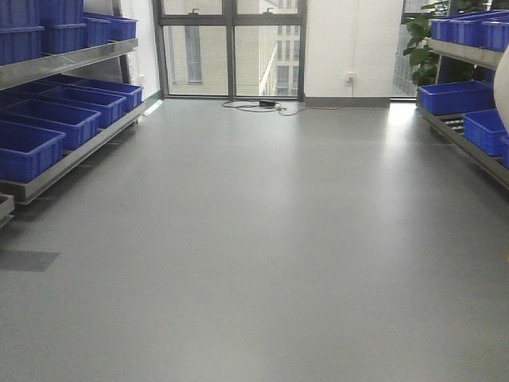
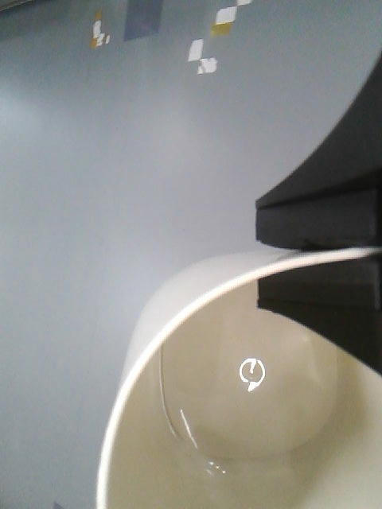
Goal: Move white bin to right shelf second layer
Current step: 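Drive across the room holding the bin toward the blue-crate shelf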
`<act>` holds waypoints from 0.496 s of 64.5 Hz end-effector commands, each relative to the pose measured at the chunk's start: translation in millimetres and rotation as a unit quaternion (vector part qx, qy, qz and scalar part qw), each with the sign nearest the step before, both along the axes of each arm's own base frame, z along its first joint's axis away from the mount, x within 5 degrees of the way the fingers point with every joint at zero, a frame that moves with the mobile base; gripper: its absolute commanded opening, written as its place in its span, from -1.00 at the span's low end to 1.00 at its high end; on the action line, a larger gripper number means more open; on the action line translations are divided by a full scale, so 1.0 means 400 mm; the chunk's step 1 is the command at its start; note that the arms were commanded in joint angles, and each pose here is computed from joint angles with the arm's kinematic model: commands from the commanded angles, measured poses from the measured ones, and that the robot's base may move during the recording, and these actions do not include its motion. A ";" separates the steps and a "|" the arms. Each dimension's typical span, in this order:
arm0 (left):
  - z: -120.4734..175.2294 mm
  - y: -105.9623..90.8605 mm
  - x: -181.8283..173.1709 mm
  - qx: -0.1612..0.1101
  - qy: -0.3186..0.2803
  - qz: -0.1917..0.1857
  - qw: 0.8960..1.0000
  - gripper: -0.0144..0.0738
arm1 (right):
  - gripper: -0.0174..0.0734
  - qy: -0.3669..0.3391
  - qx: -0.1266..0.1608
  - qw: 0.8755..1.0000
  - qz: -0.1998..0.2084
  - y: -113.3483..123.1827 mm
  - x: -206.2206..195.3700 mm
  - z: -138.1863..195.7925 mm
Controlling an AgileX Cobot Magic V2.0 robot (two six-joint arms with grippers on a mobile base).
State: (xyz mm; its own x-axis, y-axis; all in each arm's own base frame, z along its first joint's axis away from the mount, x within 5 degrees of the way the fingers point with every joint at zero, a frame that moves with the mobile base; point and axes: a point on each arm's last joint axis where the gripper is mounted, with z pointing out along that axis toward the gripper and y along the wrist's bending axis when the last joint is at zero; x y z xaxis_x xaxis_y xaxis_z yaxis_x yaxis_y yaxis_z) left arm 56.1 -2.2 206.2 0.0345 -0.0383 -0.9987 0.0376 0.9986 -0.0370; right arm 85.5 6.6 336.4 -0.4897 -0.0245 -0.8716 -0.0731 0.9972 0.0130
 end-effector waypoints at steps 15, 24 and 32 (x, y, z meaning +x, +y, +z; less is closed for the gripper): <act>-0.002 0.001 -0.002 -0.008 -0.036 0.002 0.999 -0.48 | -0.50 -0.057 0.006 0.998 -0.003 0.000 0.006 0.040; -0.002 0.001 -0.002 -0.008 -0.036 0.002 0.999 -0.48 | -0.50 -0.057 0.006 0.998 -0.003 0.000 0.006 0.040; -0.002 0.001 -0.002 -0.008 -0.036 0.002 0.999 -0.48 | -0.50 -0.057 0.006 0.998 -0.003 0.000 0.006 0.040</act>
State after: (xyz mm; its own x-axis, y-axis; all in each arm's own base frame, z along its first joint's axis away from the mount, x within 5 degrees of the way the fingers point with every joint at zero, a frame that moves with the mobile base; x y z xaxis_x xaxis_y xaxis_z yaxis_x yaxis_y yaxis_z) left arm 56.1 -2.2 206.2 0.0345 -0.0383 -0.9987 0.0376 0.9986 -0.0370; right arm 85.5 6.6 336.4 -0.4897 -0.0245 -0.8716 -0.0731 0.9972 0.0130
